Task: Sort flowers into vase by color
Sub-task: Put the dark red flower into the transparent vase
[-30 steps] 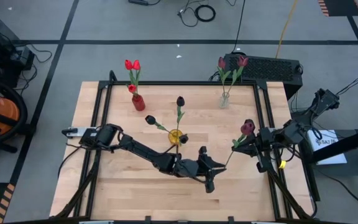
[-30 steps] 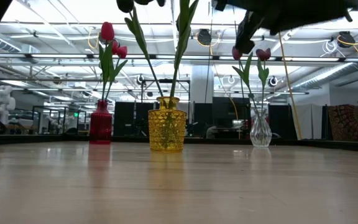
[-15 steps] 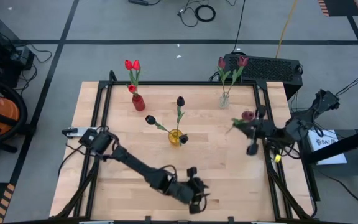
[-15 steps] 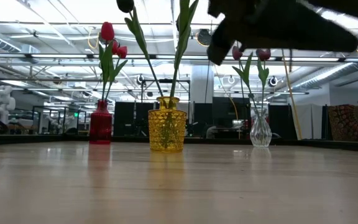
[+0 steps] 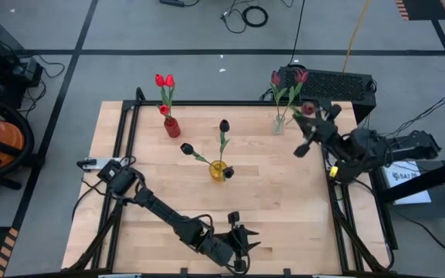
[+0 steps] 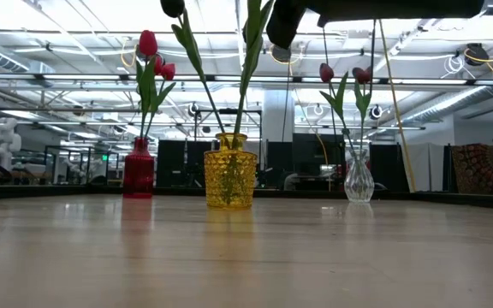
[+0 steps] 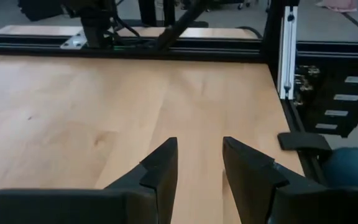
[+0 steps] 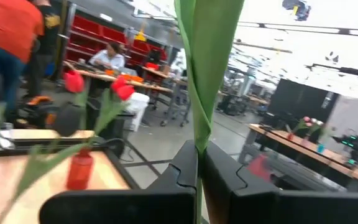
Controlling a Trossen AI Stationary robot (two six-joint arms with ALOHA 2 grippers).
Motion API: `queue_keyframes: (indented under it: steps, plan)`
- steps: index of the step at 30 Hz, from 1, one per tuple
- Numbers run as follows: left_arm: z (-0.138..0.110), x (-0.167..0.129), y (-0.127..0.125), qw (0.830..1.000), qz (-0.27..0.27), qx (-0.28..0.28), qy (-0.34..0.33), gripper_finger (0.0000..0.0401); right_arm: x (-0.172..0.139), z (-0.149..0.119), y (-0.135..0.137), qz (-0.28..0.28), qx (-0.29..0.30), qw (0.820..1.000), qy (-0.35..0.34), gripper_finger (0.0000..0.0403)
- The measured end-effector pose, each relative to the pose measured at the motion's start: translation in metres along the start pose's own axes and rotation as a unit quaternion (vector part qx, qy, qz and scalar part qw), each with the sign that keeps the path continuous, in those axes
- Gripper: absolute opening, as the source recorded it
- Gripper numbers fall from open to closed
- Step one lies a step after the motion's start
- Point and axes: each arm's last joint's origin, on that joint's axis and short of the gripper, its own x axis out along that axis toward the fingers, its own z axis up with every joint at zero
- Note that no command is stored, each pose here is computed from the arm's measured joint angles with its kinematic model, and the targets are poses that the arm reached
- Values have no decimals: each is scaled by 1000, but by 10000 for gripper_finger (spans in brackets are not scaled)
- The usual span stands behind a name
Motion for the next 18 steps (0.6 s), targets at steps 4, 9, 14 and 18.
queue_keyframes:
  steps: [4, 9, 14, 18]
  plan:
    - [0, 0, -1, 1000, -9, 2, 3, 134, 16, -8, -7, -31, -15, 999, 15, 0]
    - [0, 0, -1, 1000, -10, 14, 3, 134, 35, -21, -16, -62, -28, 997, 44, 0]
    - [-1, -2, -4, 1000, -14, 15, 3, 134, 49, -59, -21, -80, -18, 993, 80, 0]
    - [-2, -5, -8, 1000, -21, 17, 3, 134, 47, -86, -24, -101, 27, 994, 40, 0]
